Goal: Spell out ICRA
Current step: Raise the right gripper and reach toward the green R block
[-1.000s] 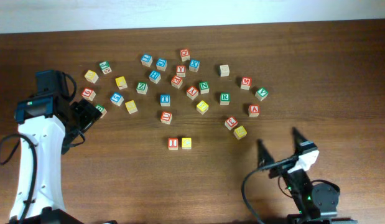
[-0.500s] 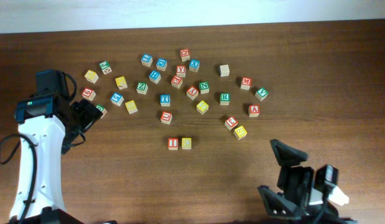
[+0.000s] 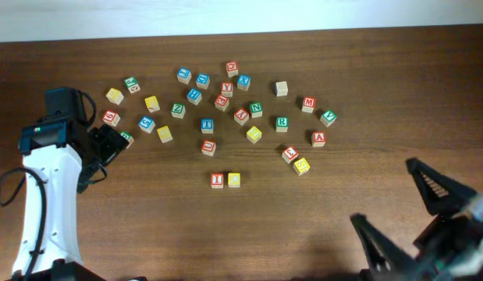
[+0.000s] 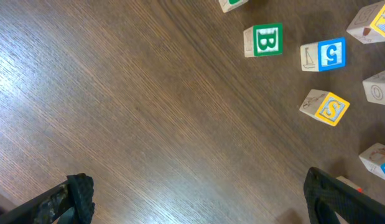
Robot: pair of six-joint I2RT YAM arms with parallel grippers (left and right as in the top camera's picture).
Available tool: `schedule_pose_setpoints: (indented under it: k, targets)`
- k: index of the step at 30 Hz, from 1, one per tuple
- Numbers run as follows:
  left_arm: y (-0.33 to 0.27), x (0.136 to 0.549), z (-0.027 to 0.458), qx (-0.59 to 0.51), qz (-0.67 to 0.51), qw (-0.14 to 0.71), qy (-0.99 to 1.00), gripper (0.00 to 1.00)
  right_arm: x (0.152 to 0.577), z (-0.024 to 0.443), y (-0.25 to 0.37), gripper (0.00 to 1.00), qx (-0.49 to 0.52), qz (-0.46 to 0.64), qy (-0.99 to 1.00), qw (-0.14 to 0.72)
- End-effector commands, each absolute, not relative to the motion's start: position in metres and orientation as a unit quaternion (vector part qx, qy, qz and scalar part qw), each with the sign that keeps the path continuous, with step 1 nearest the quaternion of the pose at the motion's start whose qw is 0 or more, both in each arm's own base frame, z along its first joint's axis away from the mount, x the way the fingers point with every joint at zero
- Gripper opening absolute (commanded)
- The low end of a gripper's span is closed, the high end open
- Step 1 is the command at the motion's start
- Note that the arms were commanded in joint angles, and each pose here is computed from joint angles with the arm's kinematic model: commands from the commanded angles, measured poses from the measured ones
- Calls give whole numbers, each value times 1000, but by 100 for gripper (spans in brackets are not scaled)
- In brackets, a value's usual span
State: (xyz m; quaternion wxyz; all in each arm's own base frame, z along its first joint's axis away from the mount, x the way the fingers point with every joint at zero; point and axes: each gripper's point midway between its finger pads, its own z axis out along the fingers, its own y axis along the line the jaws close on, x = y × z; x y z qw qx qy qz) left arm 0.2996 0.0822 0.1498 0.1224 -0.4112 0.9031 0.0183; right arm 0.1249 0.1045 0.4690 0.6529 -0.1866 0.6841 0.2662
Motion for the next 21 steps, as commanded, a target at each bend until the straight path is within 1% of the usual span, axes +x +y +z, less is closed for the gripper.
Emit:
schedule_pose_setpoints:
  k: [1, 5, 6, 10, 12, 14, 17, 19, 21]
  targets:
    - [83, 299, 154, -409, 18, 128, 903, 99, 169, 451, 95, 98, -203, 211, 761, 579]
    - [83, 299, 154, -409, 18, 128, 903, 99, 212, 420, 90, 98, -179, 212, 834, 477]
    - [83, 299, 154, -409, 18, 128, 903, 100, 228, 406, 85, 98, -164, 208, 857, 442]
    - [83, 299, 154, -409, 18, 128, 903, 100, 265, 358, 82, 98, -145, 179, 914, 335]
    - [83, 299, 154, -409, 18, 128, 903, 99, 280, 332, 94, 98, -158, 180, 929, 282]
    - [83, 299, 154, -409, 18, 128, 903, 99, 298, 310, 121, 98, -185, 210, 929, 242]
    - [83, 299, 154, -409, 18, 128, 903, 99, 311, 297, 163, 98, -220, 283, 909, 213]
    - [83, 299, 154, -409, 18, 128, 903, 99, 326, 282, 170, 98, -221, 286, 911, 199]
    - [83, 299, 154, -409, 18, 128, 903, 99, 350, 267, 175, 98, -221, 283, 910, 205]
